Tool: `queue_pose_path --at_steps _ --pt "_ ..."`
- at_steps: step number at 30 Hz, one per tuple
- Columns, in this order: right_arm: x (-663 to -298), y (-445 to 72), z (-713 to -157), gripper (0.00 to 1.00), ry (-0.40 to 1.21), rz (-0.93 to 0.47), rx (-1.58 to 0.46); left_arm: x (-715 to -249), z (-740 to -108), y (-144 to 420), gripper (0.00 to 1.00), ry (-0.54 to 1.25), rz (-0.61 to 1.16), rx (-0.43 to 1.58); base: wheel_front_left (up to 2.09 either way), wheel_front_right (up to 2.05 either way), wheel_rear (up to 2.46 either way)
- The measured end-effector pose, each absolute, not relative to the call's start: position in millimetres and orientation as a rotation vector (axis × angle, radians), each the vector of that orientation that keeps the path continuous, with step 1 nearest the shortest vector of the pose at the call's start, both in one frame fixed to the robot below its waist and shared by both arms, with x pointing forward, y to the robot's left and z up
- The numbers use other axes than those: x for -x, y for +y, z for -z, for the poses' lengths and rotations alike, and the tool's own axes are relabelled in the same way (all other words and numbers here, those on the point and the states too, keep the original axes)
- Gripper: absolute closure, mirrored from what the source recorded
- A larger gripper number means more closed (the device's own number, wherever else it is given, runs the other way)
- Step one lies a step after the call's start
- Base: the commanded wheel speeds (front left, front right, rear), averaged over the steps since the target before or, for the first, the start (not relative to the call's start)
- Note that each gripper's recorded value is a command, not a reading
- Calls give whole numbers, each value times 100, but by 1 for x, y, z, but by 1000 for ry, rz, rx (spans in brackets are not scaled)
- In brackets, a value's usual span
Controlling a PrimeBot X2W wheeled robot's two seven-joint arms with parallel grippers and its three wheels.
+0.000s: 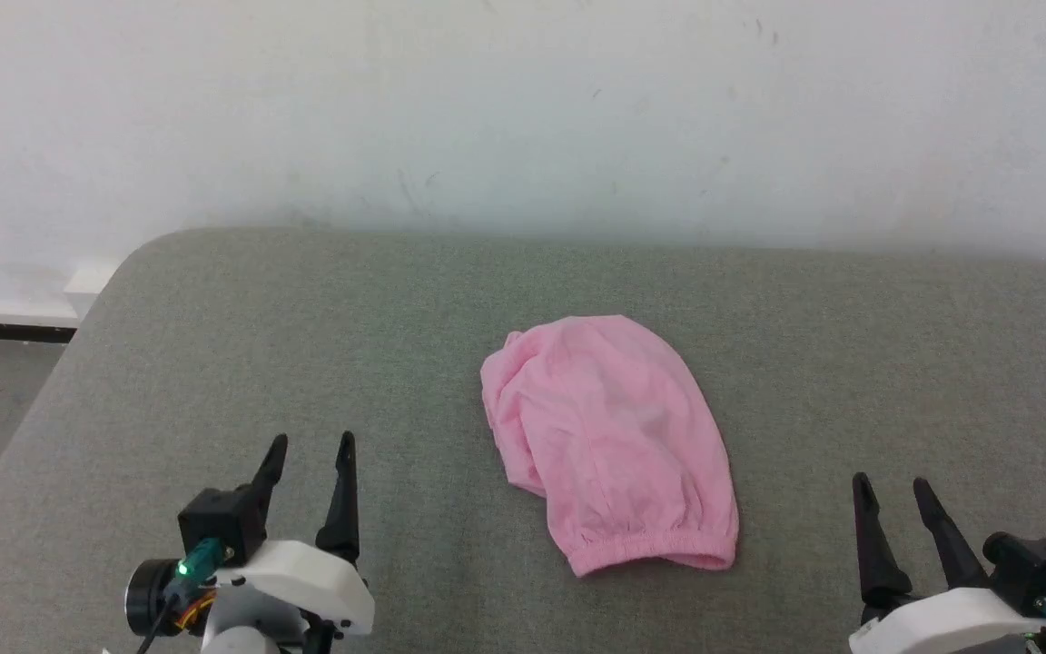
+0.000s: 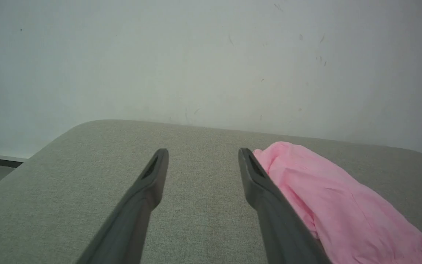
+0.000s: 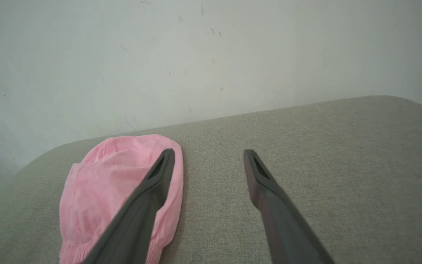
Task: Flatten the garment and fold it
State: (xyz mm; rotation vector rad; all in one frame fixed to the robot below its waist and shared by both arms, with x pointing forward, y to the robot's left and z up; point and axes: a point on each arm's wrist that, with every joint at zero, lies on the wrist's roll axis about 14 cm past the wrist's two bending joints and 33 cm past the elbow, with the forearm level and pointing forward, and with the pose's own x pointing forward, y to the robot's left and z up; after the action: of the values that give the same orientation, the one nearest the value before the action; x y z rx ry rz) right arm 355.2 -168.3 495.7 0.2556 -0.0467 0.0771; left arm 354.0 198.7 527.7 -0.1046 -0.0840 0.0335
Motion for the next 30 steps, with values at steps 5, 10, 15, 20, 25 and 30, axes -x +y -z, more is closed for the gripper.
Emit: queue_pose_path --at_steps 5,10,15,20,25,30 --pt "-353 -169 -475 0 51 -74 -247 -345 -522 195 0 -79 -46 140 0 0 0" --pt "-358 -152 -448 0 263 -125 -242 -346 -525 187 0 -92 -5 142 0 0 0" --pt "-387 -114 -452 0 426 -252 -165 -349 -529 188 0 -107 15 135 0 0 0" --pt "-395 -89 -427 0 658 -335 2 -354 -532 187 0 -121 17 133 0 0 0" --pt "-388 -83 -392 0 857 -362 115 -359 -535 195 0 -133 -9 130 0 0 0" --pt "-379 -73 -369 0 967 -405 167 -356 -525 201 0 -107 -36 139 0 0 0"
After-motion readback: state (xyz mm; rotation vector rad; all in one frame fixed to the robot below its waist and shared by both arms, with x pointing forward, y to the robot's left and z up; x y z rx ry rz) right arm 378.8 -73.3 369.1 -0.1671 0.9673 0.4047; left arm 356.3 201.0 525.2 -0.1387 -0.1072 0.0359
